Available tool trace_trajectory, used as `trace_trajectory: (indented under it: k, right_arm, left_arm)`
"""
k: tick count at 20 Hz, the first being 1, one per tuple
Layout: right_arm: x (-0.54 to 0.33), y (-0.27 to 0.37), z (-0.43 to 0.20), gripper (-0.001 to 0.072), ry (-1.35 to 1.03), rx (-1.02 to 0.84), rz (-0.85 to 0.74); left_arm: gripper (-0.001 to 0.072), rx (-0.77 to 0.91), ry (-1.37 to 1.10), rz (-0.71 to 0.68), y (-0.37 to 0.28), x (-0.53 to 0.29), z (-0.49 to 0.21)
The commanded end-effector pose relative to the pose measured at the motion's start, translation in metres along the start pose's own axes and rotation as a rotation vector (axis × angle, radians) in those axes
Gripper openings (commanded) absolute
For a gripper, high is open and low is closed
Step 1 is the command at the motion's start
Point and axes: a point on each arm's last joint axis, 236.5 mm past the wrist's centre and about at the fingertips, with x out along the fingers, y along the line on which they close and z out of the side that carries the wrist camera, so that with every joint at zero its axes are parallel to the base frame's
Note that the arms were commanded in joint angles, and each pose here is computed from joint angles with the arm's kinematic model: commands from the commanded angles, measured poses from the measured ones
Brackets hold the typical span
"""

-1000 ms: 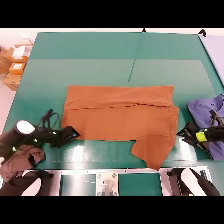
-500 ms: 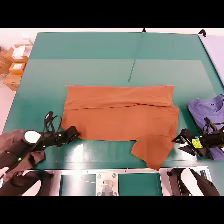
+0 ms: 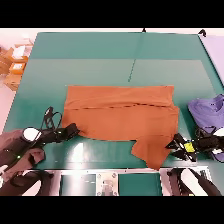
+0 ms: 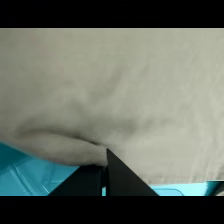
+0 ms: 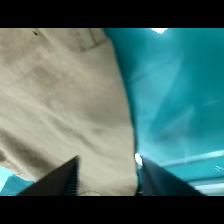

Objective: Fold the shirts.

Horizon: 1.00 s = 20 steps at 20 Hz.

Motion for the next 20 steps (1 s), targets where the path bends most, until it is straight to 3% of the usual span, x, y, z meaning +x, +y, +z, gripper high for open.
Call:
trace_trajectory:
  k: [1,2,4,8,9,10,12,13,14,15,20]
  right_arm:
    - [0.017,0.012,0.004,0.0354,0.026,-0.017,0.029]
    - [0.021,0.018,0.004,0.0347,0.029,-0.034,0.037]
    - [0.026,0.029,0.001,0.0175,0.035,-0.084,0.052]
    - [0.024,0.018,0.001,0.0163,0.037,-0.131,-0.015]
    - [0.021,0.016,0.004,0.0067,0.029,-0.143,-0.032]
    - [0.018,0.015,0.008,0.0018,0.018,-0.153,-0.043]
    - [0.014,0.02,0.011,0.0018,0.009,-0.176,-0.035]
    - [0.012,0.021,0.011,0.0056,0.012,-0.181,-0.035]
    - [0.007,0.022,0.009,0.0245,0.022,-0.199,-0.038]
    - [0.0,0.025,0.005,0.0333,0.048,-0.228,-0.037]
    - [-0.03,0.01,0.004,0.0329,0.004,-0.214,-0.128]
  left_arm:
    - [0.0023,0.023,0.005,0.002,-0.002,-0.001,0.0]
    - [0.0023,0.023,0.01,0.002,-0.002,-0.001,-0.001]
    - [0.0023,0.022,0.017,0.001,-0.002,-0.001,-0.002]
    - [0.0023,0.024,0.033,0.001,-0.002,-0.001,-0.006]
    - [0.0023,0.026,0.033,0.003,-0.002,-0.001,-0.006]
    - [0.0023,0.03,0.033,0.006,-0.001,-0.001,-0.006]
    - [0.0023,0.033,0.04,0.008,0.0,-0.001,-0.008]
    - [0.0023,0.033,0.042,0.008,0.0,-0.001,-0.008]
    - [0.0023,0.033,0.041,0.008,0.0,-0.001,-0.008]
    - [0.0023,0.033,0.04,0.008,0.0,-0.001,-0.008]
    - [0.0023,0.035,0.042,0.009,0.0,-0.001,-0.008]
